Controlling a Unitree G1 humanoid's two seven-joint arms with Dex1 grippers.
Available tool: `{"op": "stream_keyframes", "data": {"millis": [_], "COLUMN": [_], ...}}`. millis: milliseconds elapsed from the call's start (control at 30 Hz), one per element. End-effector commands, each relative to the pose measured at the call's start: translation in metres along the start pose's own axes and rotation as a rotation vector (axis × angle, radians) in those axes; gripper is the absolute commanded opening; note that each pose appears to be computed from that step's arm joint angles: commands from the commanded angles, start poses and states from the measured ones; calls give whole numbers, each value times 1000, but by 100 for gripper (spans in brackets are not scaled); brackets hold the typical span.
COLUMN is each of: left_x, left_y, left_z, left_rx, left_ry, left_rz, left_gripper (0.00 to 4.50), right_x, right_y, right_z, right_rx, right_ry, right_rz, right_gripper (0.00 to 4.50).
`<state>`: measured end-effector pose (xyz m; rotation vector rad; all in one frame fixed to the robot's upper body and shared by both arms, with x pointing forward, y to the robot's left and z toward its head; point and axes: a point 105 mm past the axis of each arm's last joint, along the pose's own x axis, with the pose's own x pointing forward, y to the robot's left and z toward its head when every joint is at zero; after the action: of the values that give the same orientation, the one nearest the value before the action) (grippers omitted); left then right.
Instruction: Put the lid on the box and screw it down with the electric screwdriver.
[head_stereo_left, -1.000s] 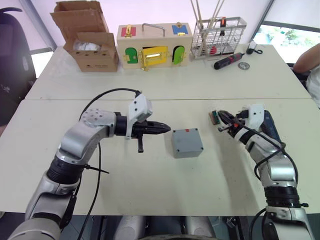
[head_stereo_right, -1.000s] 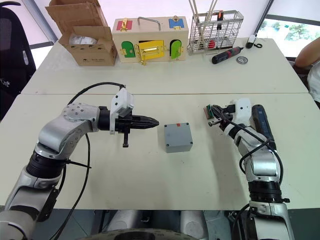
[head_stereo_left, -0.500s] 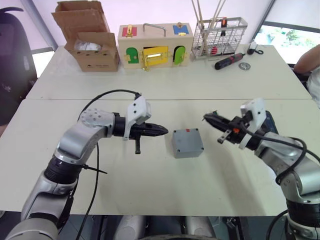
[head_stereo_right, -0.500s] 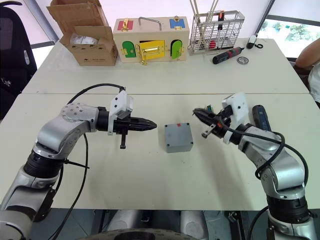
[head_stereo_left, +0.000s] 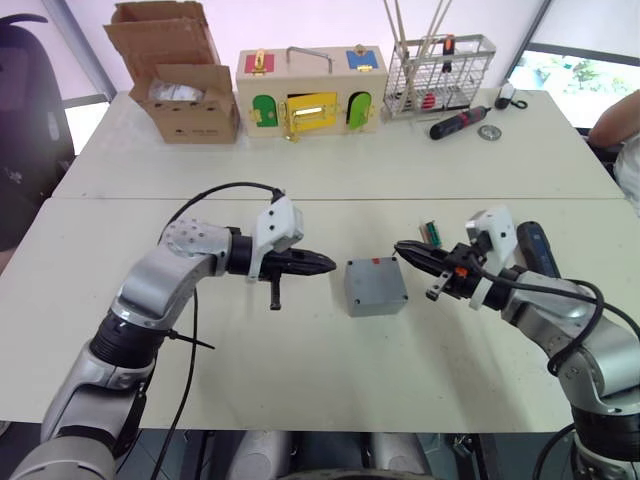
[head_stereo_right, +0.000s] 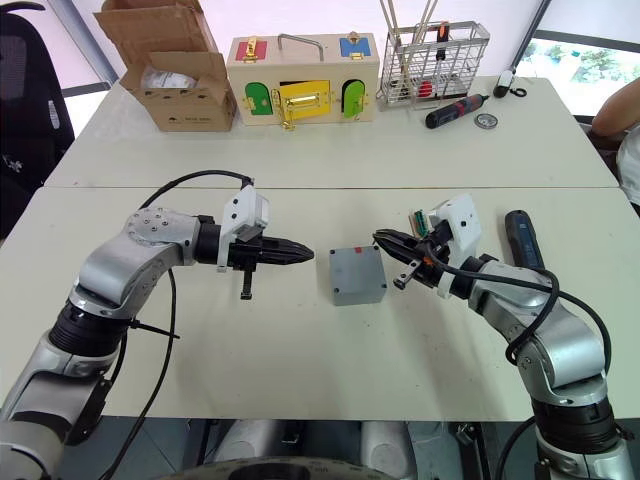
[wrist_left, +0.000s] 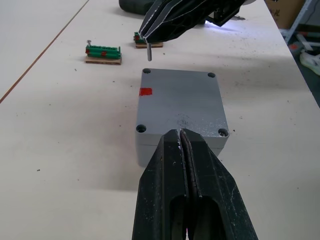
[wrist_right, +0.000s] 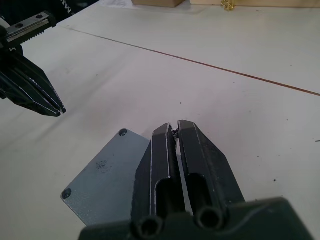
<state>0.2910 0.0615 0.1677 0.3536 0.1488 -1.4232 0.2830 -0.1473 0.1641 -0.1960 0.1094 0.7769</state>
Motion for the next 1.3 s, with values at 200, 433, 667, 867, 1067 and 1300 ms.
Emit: {"op": "stream_keyframes", "data": {"millis": [200,433,667,867,1067,1300], "left_x": [-3,-3,-3,-2,0,10], "left_y": [0,0,0,0,-2,-9], "left_z": [4,4,4,2,-10,-38], "left_rx": [29,30,31,23,0,4], "left_ry": [-8,-9,-9,-6,24,95], "left_rz": [14,17,16,11,-13,-94], "left_gripper": [0,0,0,0,0,0], "right_x": [1,4,6,8,2,-22], "right_y": [-4,-7,-5,-3,-10,3], "right_z": [-4,-10,-14,-14,-3,10], "right_rx": [-42,-50,-47,-51,-85,106], "right_ry": [18,27,39,40,33,14], "right_rz": [-12,-26,-21,-24,-45,64], "right_gripper": [11,11,11,34,301,449]}}
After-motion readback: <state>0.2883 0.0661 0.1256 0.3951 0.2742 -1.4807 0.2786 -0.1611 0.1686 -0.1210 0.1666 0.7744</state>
